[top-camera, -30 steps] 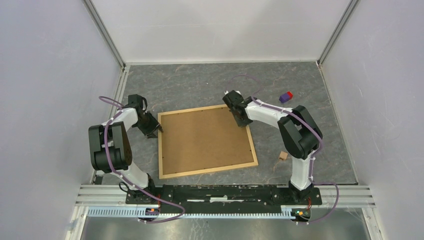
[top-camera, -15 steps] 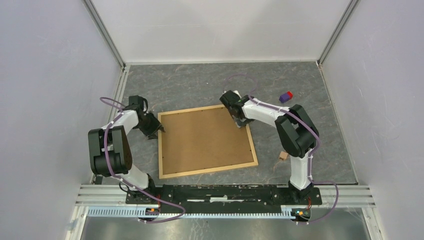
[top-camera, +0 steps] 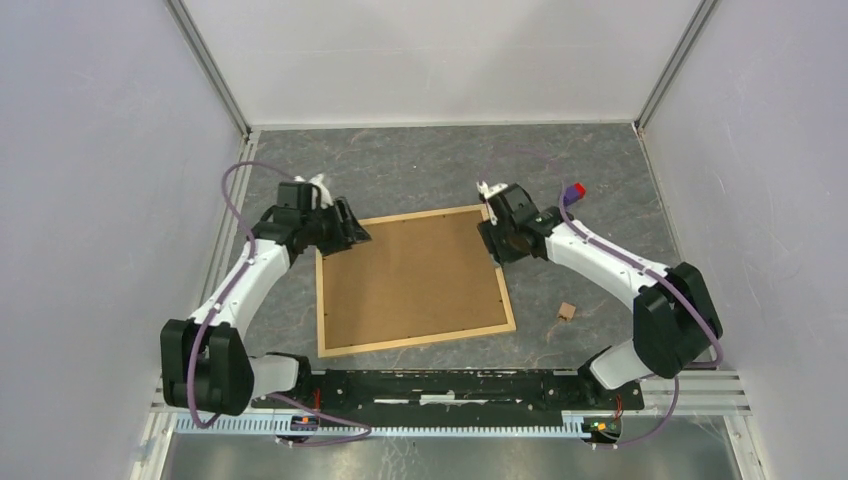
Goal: Put the photo into the frame
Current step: Install the photo frame at the center of the board.
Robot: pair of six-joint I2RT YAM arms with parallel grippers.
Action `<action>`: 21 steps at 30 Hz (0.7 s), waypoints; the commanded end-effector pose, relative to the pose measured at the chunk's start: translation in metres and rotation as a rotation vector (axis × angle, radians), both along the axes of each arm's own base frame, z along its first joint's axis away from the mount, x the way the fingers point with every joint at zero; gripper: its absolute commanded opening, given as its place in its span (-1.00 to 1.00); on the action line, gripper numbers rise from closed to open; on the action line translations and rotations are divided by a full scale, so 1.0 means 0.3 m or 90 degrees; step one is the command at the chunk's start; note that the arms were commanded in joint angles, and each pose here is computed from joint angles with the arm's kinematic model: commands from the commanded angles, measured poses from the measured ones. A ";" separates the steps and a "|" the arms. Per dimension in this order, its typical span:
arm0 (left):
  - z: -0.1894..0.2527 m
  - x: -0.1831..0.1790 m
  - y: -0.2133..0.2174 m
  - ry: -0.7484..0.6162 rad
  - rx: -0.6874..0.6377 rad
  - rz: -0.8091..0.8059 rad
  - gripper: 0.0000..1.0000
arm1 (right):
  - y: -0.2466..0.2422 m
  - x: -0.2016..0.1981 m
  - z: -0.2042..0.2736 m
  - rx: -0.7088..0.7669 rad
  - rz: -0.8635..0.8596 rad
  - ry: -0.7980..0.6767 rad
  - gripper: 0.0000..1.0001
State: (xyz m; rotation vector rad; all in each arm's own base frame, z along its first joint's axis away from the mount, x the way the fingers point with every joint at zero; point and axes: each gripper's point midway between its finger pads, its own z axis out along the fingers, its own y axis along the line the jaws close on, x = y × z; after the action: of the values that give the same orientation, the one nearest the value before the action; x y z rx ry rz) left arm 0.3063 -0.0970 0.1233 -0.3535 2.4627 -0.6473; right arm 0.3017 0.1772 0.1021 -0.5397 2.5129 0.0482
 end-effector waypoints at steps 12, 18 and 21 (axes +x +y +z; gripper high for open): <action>0.120 -0.366 -0.617 -0.134 -0.116 -0.455 0.36 | -0.068 -0.206 -0.267 0.051 -0.011 0.096 -0.15; 0.110 -0.441 -0.647 -0.145 -0.105 -0.499 0.45 | -0.042 -0.154 -0.144 0.103 -0.025 0.017 0.04; 0.105 -0.446 -0.649 -0.152 -0.097 -0.503 0.48 | -0.015 -0.155 -0.158 0.113 -0.009 0.037 0.04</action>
State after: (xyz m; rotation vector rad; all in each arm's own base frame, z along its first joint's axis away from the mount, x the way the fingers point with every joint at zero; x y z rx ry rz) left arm 0.1674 -0.2877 0.1428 0.6226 2.3668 -1.1264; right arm 0.2394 0.1529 0.0398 -0.4799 2.6059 0.1883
